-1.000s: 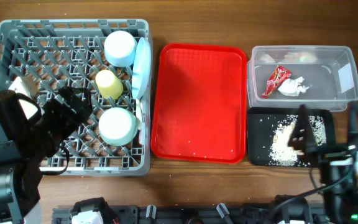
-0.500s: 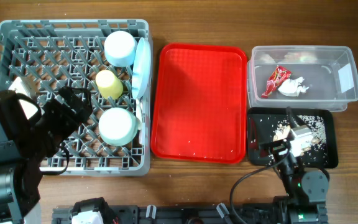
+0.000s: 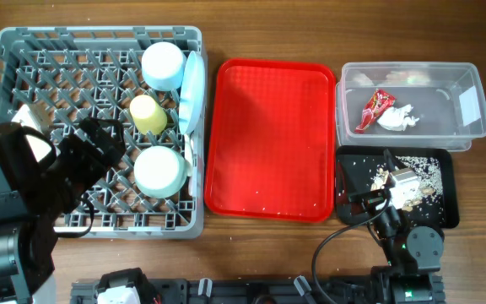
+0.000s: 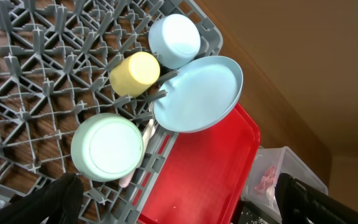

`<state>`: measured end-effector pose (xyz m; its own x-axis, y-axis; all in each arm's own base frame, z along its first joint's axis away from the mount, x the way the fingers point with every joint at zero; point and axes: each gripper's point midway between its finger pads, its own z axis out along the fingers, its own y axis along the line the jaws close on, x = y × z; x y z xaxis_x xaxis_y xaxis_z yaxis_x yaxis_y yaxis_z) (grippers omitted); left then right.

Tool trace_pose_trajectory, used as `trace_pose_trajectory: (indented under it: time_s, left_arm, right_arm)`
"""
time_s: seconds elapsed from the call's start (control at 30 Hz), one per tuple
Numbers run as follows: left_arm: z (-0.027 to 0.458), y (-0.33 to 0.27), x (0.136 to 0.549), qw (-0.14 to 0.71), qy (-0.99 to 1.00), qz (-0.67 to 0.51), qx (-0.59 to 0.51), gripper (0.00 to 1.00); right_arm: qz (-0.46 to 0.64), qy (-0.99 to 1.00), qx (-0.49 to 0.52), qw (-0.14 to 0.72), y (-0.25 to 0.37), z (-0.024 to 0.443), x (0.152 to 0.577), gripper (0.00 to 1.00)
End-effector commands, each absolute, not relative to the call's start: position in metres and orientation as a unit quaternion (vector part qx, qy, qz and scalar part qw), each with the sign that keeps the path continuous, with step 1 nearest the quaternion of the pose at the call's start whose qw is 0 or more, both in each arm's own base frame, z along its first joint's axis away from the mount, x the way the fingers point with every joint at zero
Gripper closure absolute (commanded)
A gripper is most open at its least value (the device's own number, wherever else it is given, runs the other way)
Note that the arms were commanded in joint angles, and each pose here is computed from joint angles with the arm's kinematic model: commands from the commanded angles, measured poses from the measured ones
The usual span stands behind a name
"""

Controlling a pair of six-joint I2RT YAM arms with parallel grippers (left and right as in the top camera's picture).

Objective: Sort waste into correct bins and load items into the dishwasher rack

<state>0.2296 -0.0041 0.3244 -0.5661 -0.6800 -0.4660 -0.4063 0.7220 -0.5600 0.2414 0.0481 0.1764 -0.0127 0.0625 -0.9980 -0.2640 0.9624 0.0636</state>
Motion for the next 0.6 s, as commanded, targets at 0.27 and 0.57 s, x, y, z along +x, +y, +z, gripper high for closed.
trace_pose_trajectory:
  time_s: [0.27,0.57]
  left_arm:
    - [0.325,0.0,0.229,0.35,0.862,-0.19,-0.314,0.0]
    - [0.331,-0.004,0.206,0.365,0.857,-0.193,-0.309,0.0]
  right_arm:
    - [0.119,0.695,-0.082,0.704,0.051,0.18,0.24,0.0]
    - [0.119,0.696,-0.082,0.704,0.051,0.18,0.24,0.0]
